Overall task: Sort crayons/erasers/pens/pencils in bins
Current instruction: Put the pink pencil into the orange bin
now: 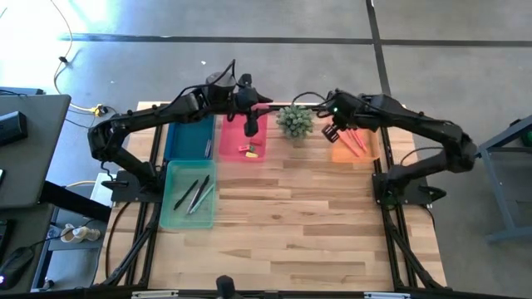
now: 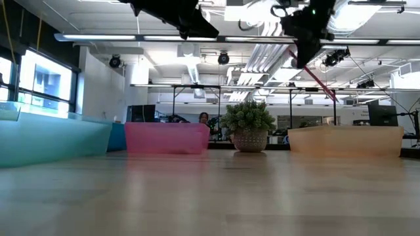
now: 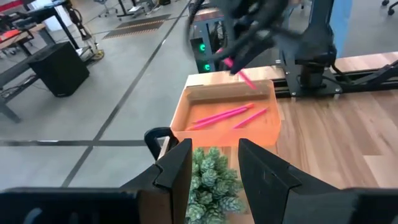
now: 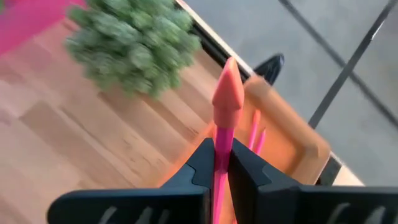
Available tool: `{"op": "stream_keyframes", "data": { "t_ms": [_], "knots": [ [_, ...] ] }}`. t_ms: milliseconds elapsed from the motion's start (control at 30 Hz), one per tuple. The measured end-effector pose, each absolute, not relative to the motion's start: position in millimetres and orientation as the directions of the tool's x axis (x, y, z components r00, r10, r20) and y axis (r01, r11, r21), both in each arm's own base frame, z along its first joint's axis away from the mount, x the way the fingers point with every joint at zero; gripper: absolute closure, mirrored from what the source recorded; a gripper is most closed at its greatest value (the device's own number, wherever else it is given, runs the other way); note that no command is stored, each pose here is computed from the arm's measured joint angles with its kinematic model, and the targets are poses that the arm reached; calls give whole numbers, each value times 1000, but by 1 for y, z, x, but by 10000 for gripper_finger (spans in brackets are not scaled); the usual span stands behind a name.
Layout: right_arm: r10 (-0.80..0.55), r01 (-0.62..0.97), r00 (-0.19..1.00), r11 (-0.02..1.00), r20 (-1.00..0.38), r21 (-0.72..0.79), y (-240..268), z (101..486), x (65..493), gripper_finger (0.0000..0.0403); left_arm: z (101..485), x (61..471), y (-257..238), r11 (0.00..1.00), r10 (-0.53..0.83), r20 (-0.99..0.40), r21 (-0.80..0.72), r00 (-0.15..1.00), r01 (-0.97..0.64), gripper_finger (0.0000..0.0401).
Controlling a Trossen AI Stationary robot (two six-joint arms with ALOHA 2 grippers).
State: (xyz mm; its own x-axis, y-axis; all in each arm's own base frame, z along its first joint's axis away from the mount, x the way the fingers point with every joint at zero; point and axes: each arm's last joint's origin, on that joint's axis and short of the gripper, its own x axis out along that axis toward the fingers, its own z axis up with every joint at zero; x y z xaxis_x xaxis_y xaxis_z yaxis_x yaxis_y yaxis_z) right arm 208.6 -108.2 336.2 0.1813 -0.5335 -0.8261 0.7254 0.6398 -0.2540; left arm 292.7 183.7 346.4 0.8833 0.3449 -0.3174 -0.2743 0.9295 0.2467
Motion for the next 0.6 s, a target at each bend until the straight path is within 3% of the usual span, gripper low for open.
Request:
{"op": "stream_keyframes", "data": {
  "t_ms": [600],
  "knots": [
    [-322, 829, -25, 522, -946, -200, -210, 246, 166, 391, 345, 294, 181, 939, 336, -324, 184, 884, -289, 284]
  ]
}}
